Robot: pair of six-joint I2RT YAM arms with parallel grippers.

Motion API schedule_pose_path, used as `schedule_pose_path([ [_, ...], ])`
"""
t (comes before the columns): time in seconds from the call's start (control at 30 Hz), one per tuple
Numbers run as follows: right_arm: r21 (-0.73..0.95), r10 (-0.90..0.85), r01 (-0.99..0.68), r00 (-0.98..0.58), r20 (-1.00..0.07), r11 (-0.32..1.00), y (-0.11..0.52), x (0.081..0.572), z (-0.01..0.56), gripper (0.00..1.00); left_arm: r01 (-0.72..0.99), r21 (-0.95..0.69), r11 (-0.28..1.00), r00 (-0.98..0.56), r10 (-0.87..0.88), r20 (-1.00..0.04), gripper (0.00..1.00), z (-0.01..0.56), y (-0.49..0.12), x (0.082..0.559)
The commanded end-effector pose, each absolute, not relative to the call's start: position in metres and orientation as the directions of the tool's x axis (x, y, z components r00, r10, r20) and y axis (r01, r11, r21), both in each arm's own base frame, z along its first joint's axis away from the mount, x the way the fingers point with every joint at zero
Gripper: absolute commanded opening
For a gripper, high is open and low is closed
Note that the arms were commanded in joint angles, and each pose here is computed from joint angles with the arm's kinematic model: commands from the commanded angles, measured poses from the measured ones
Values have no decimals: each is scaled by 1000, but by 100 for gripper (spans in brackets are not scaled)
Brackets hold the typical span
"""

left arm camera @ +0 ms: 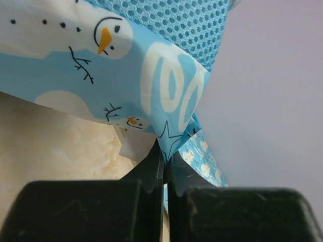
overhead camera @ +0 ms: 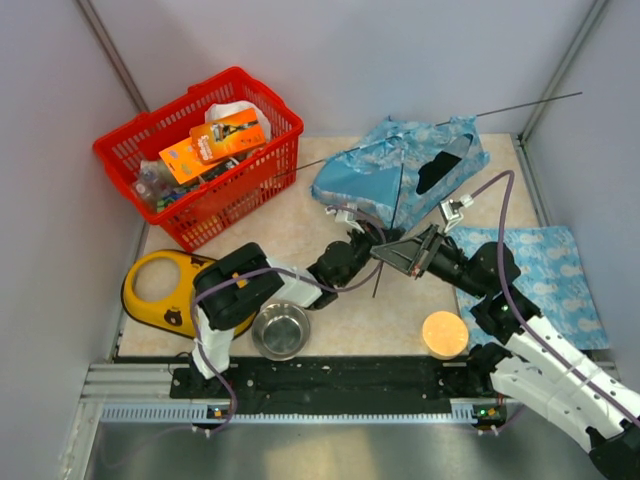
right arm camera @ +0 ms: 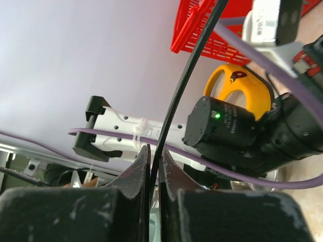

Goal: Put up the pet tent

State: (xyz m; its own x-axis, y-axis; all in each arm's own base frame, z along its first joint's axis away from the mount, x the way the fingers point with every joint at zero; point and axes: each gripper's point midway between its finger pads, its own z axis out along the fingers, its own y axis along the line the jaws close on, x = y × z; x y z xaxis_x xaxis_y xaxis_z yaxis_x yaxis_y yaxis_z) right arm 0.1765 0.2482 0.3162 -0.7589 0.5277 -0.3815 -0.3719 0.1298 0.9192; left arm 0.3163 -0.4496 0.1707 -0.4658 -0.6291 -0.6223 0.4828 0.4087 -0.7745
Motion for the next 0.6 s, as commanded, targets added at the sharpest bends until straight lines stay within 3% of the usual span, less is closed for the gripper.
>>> schedule_pose_path([
  [0.0,808,646,-542,-536,-543,230,231,203,341,0,566,-754,332,-472,-619,-627,0,205,-440,292],
  [0.57,686,672,-561,-282,-685,464,208,240,328,0,560,-756,339,-588,-479,-651,0,191,-429,258],
])
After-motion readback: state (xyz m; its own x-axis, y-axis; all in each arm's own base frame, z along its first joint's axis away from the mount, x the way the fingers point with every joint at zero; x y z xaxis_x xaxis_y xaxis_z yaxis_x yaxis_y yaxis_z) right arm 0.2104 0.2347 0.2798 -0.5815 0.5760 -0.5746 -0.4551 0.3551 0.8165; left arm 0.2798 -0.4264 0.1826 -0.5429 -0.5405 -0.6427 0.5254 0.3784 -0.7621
